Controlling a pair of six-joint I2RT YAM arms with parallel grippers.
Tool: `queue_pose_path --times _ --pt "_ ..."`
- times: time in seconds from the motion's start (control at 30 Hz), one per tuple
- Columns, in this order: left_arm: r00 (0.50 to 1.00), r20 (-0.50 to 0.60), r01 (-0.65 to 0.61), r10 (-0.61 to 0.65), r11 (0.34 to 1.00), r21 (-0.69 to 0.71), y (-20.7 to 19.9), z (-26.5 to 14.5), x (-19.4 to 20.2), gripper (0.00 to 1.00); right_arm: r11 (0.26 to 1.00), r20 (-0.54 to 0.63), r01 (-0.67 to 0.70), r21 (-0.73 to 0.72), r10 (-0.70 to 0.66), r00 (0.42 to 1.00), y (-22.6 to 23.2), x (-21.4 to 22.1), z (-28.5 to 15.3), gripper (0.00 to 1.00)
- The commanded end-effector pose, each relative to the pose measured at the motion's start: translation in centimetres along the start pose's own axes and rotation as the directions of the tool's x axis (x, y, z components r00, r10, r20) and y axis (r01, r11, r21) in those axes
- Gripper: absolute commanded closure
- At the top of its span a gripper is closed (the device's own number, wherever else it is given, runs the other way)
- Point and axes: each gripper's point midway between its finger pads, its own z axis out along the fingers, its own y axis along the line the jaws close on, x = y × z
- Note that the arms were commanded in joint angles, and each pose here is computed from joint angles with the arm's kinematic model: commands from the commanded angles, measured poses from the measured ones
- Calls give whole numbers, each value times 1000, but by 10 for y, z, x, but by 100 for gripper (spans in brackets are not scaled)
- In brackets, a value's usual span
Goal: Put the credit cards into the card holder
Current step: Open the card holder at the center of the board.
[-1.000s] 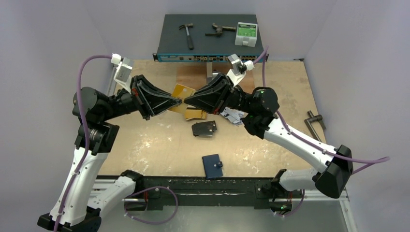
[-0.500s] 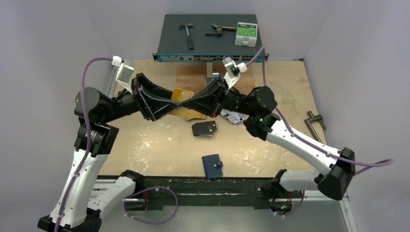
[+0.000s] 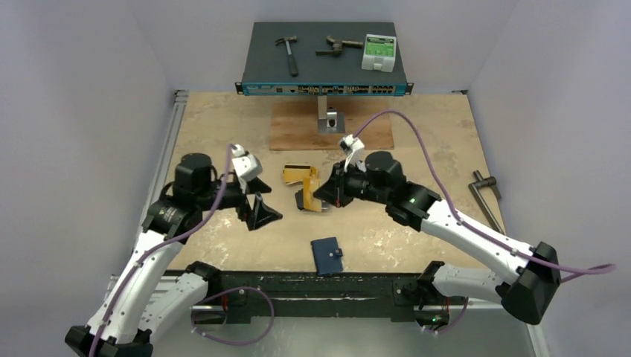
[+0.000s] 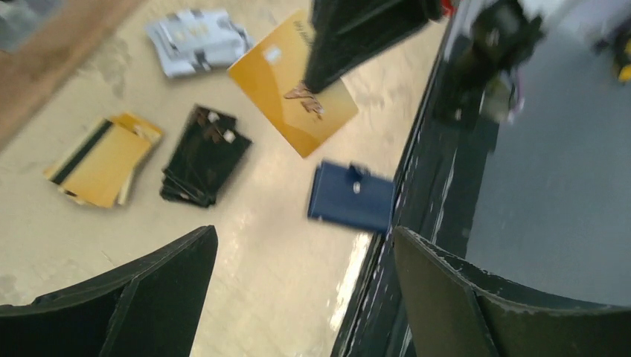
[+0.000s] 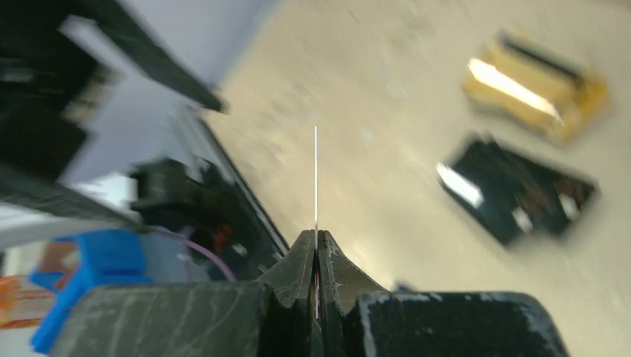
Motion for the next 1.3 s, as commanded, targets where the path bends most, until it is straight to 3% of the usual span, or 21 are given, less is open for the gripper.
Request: queue_pose_path --times 0.0,0.2,0.3,0.43,0.9,1.27 --pt "940 -170 -269 297 948 171 -9 13 64 10 952 -202 -73 298 138 970 -74 88 -9 100" --pt "825 -257 -421 503 851 314 -12 42 102 8 928 -281 -137 347 242 929 -92 147 -24 100" --pt "744 -266 -507 613 777 373 -9 54 120 7 914 -315 -136 383 268 910 -100 172 -30 100" --pt "674 -253 -569 694 706 421 -2 70 130 7 904 -339 -114 413 268 902 -103 192 -35 100" --pt "569 -196 -594 798 565 573 -11 115 149 23 834 -305 -57 549 264 915 -111 200 -62 100" --pt "539 -194 -589 820 531 609 -13 132 163 25 838 -293 -48 543 243 925 -111 196 -62 100"
